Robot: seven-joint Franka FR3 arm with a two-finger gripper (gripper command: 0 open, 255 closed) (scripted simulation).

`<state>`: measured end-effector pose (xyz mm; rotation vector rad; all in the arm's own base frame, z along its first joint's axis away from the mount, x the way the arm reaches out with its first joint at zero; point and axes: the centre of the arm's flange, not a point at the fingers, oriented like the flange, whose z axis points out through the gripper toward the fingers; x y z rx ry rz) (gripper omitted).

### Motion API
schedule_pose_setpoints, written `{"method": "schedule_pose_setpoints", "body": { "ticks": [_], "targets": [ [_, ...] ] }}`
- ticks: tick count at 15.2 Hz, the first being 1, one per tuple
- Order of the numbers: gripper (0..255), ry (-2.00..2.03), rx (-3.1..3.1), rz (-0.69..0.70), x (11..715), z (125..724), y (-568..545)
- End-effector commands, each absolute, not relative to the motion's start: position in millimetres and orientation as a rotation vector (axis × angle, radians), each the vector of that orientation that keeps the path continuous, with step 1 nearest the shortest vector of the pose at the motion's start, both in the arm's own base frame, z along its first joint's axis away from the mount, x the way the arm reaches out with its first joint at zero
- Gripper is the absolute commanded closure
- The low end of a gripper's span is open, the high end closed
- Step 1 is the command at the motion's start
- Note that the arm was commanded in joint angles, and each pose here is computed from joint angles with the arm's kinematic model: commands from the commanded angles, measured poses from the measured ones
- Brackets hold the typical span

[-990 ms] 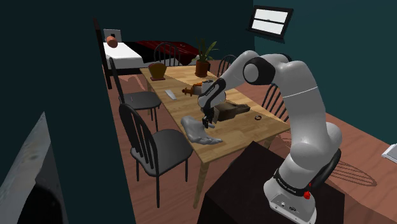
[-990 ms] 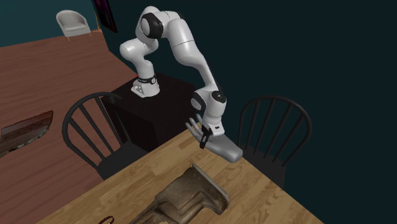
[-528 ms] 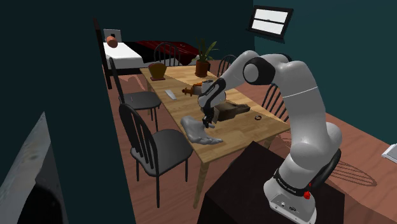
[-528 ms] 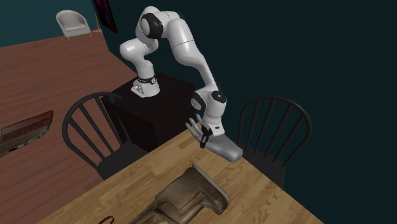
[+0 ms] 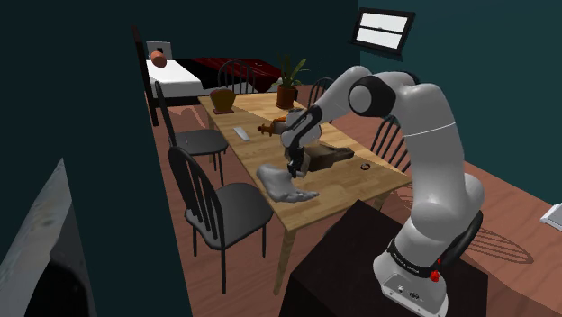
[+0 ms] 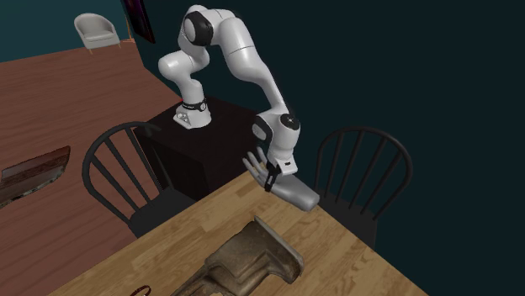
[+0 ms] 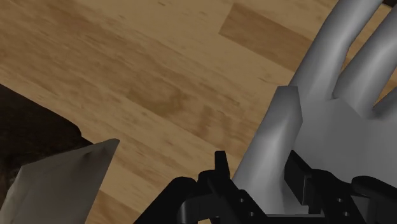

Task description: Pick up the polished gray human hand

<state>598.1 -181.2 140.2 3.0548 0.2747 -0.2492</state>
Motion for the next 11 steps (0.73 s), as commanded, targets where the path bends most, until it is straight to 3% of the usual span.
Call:
{"method": "schedule_pose_setpoints", "body": {
  "ticks": [1,11],
  "targets": [
    [255,0.275,3.055,-0.248,598.8,151.3,-180.8],
    [255,0.275,3.055,-0.248,598.8,194.3,-180.8]
  ]
}}
